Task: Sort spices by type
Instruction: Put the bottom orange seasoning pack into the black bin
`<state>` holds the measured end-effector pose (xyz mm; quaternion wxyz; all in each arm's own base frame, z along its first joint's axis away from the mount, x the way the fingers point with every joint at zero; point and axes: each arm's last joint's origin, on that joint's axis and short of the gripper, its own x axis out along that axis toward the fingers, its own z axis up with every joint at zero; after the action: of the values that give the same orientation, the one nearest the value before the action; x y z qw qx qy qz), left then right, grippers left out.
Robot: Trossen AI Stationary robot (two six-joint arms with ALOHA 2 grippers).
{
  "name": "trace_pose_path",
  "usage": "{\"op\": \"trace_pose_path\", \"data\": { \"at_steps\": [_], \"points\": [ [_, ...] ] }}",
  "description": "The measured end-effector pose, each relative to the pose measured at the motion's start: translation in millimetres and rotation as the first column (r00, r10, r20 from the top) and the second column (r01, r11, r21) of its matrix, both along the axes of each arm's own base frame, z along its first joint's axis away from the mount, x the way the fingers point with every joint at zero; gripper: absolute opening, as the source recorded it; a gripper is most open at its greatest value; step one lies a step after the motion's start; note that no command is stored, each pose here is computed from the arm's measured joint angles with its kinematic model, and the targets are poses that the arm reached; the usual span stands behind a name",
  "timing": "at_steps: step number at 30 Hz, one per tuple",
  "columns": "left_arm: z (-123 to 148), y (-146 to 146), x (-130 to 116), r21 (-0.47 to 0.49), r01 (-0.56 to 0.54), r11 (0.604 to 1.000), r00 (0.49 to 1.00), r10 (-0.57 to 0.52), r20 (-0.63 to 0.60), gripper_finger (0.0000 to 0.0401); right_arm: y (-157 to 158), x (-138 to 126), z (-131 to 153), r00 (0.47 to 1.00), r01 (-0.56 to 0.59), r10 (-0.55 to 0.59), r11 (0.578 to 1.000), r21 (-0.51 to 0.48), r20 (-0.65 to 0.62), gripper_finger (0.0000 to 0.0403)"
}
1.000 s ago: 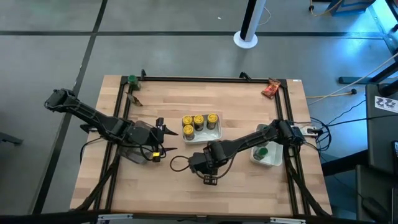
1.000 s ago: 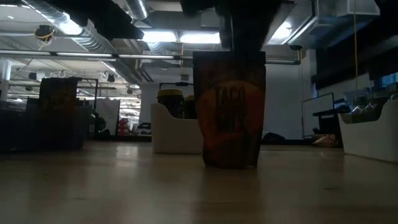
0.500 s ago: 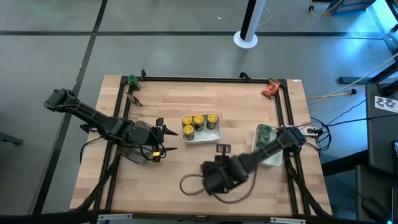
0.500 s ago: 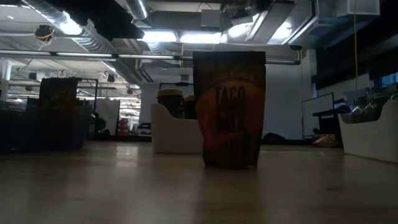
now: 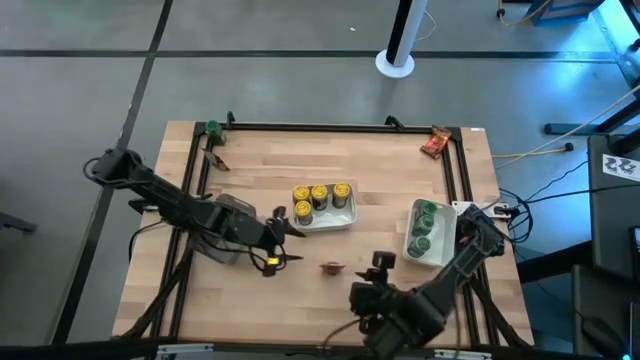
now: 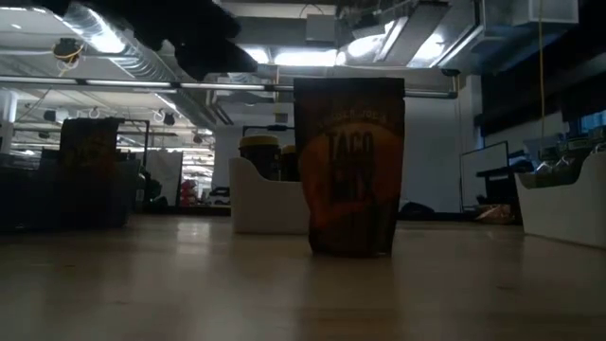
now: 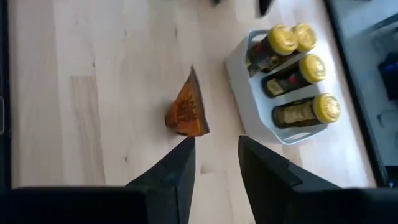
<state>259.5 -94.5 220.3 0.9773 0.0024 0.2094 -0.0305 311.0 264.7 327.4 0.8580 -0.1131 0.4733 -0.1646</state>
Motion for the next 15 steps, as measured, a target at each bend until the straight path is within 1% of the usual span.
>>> {"op": "trace_pose_path", "data": {
  "at_steps": [3, 8, 12, 15],
  "points": [
    [-3, -9, 16, 0.004, 0.017, 1.0, 1.0, -0.017, -0.023, 0.0267, 6, -13, -3, 0.999, 0.024, -0.022, 0.999, -0.027, 0.048, 0.0121],
    [-8, -30, 39, 0.041, 0.076, 0.996, 0.996, -0.074, -0.048, 0.0267, 9, -38, -20, 0.989, 0.102, -0.095, 0.993, -0.057, 0.11, 0.0121],
    [-9, -43, 56, 0.054, 0.105, 0.993, 0.993, -0.102, -0.052, 0.0267, 9, -57, -48, 0.974, 0.178, -0.163, 0.98, -0.093, 0.155, 0.0121],
    [-14, -45, 68, 0.063, 0.059, 0.996, 0.997, -0.056, -0.059, 0.0267, 7, -68, -71, 0.956, 0.231, -0.201, 0.965, -0.128, 0.214, 0.0121]
  ]
}}
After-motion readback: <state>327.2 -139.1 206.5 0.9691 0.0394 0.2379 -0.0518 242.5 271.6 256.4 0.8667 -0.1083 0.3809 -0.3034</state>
